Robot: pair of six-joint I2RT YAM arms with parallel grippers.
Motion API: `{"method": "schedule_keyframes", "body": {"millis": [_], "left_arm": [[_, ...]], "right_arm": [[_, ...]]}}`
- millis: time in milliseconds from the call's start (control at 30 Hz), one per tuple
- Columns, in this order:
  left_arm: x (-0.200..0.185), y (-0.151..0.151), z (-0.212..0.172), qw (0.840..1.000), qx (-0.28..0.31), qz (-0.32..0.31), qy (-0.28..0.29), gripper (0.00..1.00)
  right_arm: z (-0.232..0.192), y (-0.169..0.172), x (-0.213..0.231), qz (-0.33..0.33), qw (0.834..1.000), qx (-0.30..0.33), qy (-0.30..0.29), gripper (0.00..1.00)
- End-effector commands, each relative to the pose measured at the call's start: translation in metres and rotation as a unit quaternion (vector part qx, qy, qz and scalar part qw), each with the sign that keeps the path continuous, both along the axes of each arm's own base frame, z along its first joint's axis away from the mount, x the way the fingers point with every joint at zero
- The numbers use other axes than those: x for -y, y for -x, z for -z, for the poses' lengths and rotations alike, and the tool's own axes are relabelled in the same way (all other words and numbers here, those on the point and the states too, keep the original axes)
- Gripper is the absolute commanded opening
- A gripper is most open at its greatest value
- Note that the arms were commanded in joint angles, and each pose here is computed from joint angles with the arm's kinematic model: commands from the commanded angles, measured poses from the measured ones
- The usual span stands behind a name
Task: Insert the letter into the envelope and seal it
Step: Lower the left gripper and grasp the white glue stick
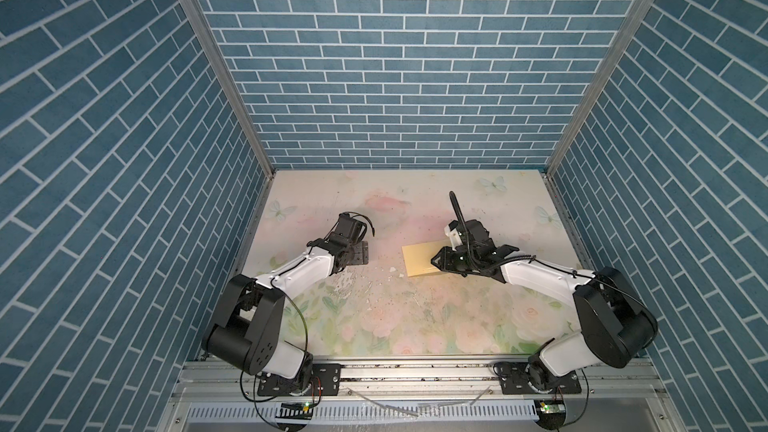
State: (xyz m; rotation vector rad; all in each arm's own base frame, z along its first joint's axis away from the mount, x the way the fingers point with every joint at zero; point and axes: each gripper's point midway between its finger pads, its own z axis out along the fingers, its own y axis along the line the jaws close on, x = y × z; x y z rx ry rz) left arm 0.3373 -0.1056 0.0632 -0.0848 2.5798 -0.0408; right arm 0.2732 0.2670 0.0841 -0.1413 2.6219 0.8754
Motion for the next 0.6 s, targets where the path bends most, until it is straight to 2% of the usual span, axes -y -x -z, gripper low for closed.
{"method": "schedule_keyframes", "body": {"millis": [0,300,567], "left_arm": [[0.001,-0.004,0.002,1.0,-0.001,-0.002,0.007,0.82],[0.002,-0.009,0.007,1.0,-0.004,-0.003,0.008,0.79],[-0.001,-0.013,0.01,1.0,-0.005,-0.009,0.007,0.78]], "right_arm": [[0.017,0.018,0.017,-0.005,0.999,-0.018,0.04,0.3],[0.033,0.028,0.021,-0.003,0.998,-0.041,0.049,0.28],[0.041,0.032,0.005,-0.009,0.998,-0.055,0.03,0.28]]}}
